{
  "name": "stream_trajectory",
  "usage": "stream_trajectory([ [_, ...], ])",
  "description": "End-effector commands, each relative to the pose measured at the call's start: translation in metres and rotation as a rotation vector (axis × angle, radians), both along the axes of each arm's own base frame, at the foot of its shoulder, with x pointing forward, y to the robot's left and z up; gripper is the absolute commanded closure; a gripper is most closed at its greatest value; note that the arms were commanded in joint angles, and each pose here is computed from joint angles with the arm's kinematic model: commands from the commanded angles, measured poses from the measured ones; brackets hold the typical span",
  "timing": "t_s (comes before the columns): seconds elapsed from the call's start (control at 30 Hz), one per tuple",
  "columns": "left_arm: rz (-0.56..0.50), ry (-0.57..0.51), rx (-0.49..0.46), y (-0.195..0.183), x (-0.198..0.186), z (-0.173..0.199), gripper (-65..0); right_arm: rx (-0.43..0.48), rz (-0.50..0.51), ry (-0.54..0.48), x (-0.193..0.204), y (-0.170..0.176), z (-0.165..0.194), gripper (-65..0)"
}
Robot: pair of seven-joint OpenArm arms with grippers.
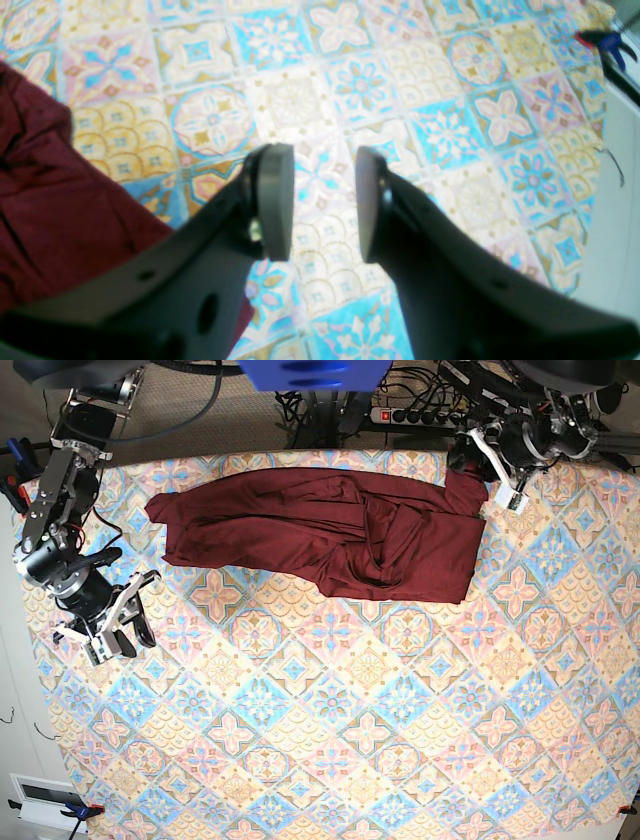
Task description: Layout the t-shirt on the table in an organized manner, then fold the t-shirt properly
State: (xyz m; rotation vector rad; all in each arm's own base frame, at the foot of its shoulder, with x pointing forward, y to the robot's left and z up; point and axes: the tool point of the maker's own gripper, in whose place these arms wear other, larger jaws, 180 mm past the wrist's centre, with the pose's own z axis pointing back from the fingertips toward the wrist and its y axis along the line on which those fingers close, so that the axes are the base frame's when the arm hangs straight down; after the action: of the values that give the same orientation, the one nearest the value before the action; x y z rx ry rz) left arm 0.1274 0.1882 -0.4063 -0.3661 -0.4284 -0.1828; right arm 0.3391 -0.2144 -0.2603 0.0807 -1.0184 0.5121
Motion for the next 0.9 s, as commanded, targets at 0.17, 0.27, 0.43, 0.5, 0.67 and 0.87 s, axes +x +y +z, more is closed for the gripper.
stream_trajectory([
  [0.17, 0.02, -0.051, -0.022, -0.011, 0.013, 0.005, -10.5, -0.004, 0.006, -0.054, 0.006, -0.002, 0.017, -19.6],
  [0.27, 0.025, -0.053, -0.038, -0.016, 0.014, 0.005, 0.0, -0.005, 0.007, -0.056, 0.006, -0.002, 0.017, -19.6],
  [0.43, 0.018, -0.105, -0.089, -0.026, 0.022, 0.019, 0.0, -0.005, 0.007, -0.056, 0.006, -0.002, 0.017, -19.6],
  [0.5, 0.018, -0.138, -0.135, -0.033, 0.026, 0.028, 0.0, -0.005, 0.007, -0.056, 0.006, -0.002, 0.017, -19.6],
  [0.67, 0.028, -0.208, -0.254, -0.048, 0.038, 0.046, 0.0, -0.005, 0.001, -0.058, 0.006, -0.004, 0.018, -19.6],
  [0.87, -0.043, -0.279, -0.409, -0.097, 0.059, 0.066, 0.0, -0.002, -0.002, -0.065, 0.007, -0.004, 0.02, -19.6],
])
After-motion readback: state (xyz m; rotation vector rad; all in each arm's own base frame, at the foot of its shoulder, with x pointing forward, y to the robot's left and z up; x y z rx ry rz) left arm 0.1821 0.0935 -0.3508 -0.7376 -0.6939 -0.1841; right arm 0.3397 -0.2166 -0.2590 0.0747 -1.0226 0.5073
